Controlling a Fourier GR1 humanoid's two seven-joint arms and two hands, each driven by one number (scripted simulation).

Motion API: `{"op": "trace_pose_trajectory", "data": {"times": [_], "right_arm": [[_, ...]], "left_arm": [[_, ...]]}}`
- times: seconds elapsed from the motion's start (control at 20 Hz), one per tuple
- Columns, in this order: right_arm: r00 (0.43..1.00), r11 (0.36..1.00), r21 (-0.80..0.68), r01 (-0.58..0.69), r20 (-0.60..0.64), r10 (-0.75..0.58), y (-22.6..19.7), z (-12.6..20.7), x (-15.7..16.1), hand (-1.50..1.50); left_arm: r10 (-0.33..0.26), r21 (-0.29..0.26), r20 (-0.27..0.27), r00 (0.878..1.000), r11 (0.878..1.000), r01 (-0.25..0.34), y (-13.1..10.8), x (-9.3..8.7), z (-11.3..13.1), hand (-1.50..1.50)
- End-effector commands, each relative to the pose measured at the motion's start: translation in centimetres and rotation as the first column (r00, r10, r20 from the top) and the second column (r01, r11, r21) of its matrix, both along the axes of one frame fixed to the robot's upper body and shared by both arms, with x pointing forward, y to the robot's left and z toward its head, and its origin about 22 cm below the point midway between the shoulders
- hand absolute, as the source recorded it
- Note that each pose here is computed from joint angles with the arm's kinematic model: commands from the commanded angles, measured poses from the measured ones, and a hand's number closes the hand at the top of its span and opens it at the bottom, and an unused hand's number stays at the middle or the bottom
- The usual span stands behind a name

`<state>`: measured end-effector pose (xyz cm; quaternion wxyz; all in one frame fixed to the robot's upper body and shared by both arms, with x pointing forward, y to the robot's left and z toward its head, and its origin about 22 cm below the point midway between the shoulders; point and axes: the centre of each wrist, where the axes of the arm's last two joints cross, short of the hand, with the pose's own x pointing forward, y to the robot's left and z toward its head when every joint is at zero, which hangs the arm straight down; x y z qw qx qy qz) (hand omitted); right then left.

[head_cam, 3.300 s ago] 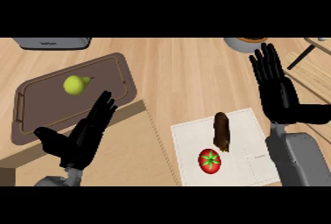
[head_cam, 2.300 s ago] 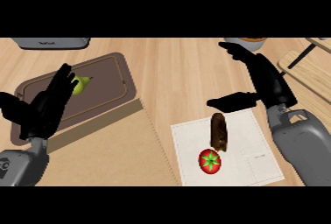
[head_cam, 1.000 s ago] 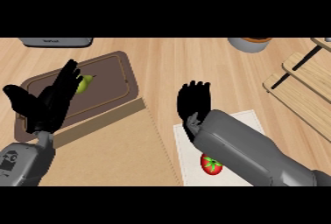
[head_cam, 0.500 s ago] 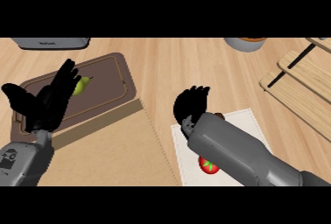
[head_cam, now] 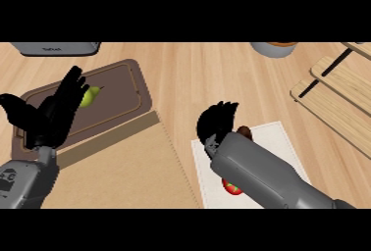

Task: Pick the sweet potato from the placemat and place it in the tiered shelf

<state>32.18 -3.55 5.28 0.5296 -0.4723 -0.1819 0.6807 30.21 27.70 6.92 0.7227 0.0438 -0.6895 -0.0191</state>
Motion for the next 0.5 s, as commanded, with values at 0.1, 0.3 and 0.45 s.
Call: {"op": "trace_pose_trajectory", "data": {"times": [0.1, 0.3, 0.45], "right_arm": [[0.989, 0.983, -0.127, 0.136, 0.066, -0.129, -0.4, -0.9, -0.8, -1.5], [0.99, 0.98, -0.146, 0.134, 0.053, -0.128, -0.3, -1.4, -1.9, -1.5], [0.989, 0.979, -0.14, 0.146, 0.045, -0.141, -0.6, -3.3, -1.8, -1.5]], "left_arm": [[-0.001, 0.012, 0.014, 1.0, 1.0, 0.0, 0.2, 0.0, -0.3, 0.0], [-0.019, -0.008, -0.009, 1.0, 1.0, 0.019, -0.1, -1.0, -0.4, 0.0], [-0.028, 0.004, -0.008, 1.0, 1.0, 0.028, 0.4, -0.7, 0.1, 0.0]]}}
